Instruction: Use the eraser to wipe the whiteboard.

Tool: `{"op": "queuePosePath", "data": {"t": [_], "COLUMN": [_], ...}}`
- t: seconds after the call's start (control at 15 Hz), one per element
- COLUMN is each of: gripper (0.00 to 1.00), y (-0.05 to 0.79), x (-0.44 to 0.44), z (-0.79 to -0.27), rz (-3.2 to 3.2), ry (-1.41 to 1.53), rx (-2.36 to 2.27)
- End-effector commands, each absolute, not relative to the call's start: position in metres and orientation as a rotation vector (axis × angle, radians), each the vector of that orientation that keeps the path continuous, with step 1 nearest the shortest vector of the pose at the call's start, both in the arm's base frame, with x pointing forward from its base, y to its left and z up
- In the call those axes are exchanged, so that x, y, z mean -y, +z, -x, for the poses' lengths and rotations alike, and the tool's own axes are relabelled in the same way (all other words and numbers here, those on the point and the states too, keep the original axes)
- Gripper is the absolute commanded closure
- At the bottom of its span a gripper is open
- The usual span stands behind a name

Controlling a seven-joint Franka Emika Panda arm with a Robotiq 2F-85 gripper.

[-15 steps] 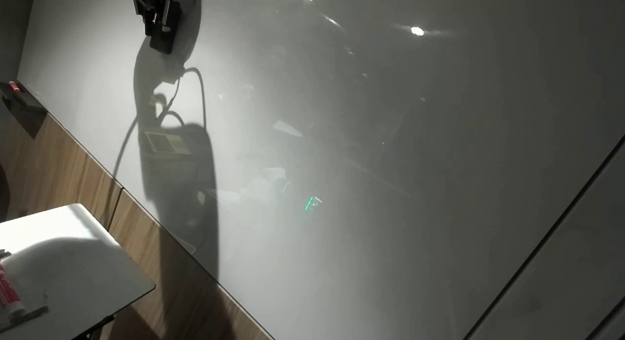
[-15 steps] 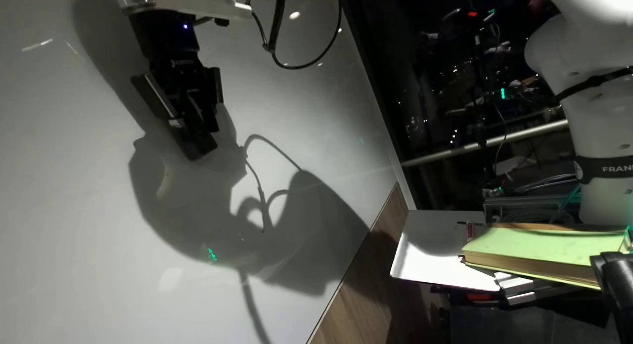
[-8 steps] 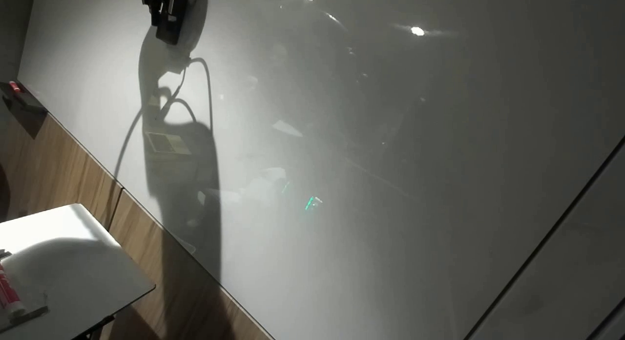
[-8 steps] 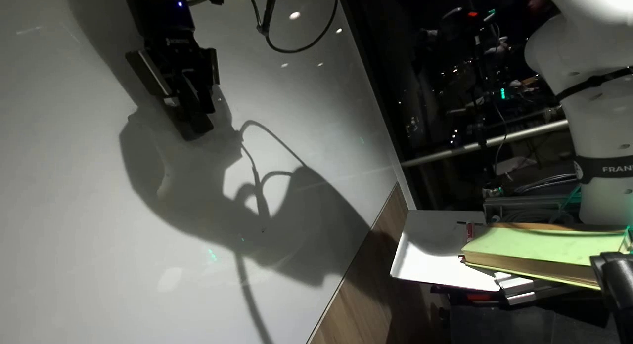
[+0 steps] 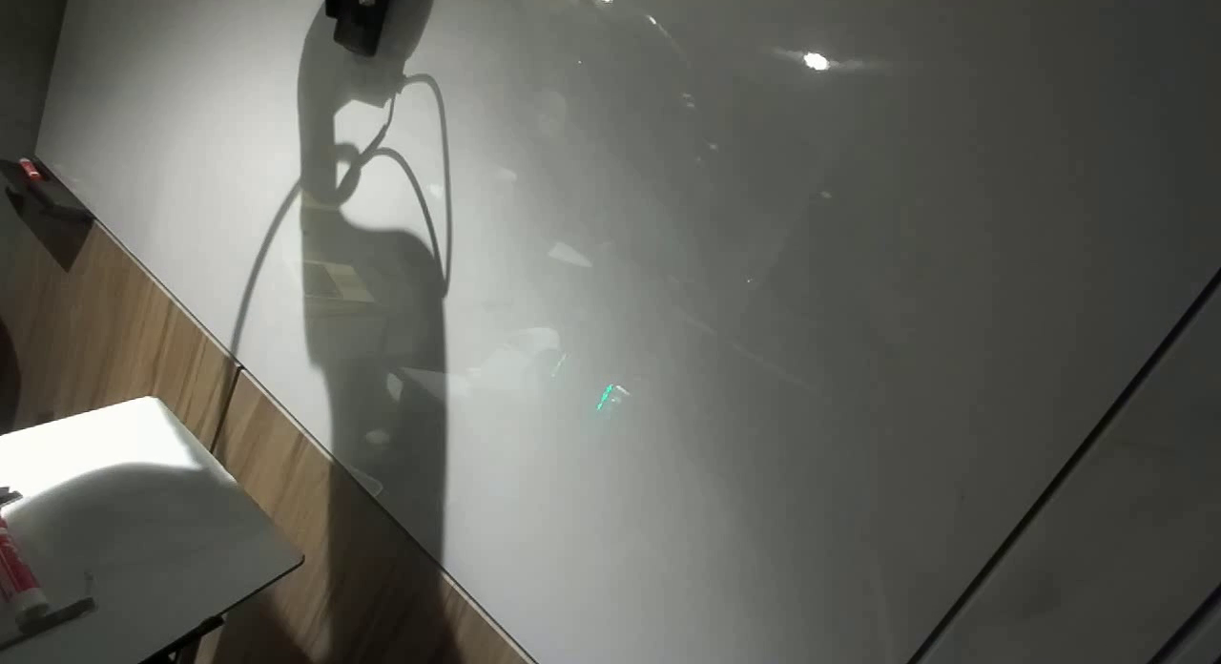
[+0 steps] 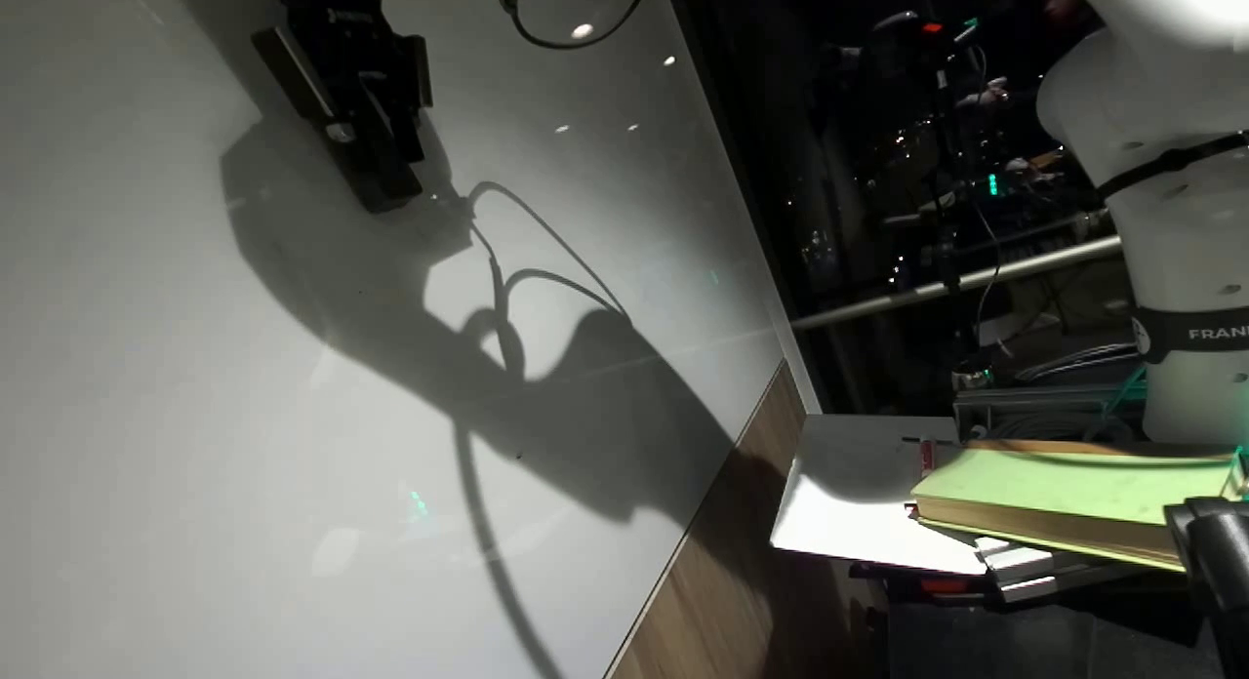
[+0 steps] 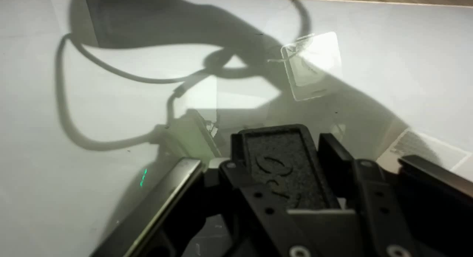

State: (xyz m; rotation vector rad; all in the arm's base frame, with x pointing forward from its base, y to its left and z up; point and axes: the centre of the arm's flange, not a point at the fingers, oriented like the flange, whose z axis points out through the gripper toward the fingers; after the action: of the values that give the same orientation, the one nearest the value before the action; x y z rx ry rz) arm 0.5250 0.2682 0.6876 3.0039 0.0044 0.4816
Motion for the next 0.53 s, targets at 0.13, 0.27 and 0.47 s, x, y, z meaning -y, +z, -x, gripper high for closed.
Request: {"op": "queuePosePath", "data": {"t": [0.13,0.27,0.47], "gripper": [0.72,0.72,0.72], "y": [0.680,0.676,0.670], "x": [-0.185,-0.163,-0.123], "z": [-0.573,-0.570,-0.568], "rz": [-2.960,-2.945,-2.936], "ry": [0.505,0.491,0.465], "rx": [0.072,0.118,0.195]}}
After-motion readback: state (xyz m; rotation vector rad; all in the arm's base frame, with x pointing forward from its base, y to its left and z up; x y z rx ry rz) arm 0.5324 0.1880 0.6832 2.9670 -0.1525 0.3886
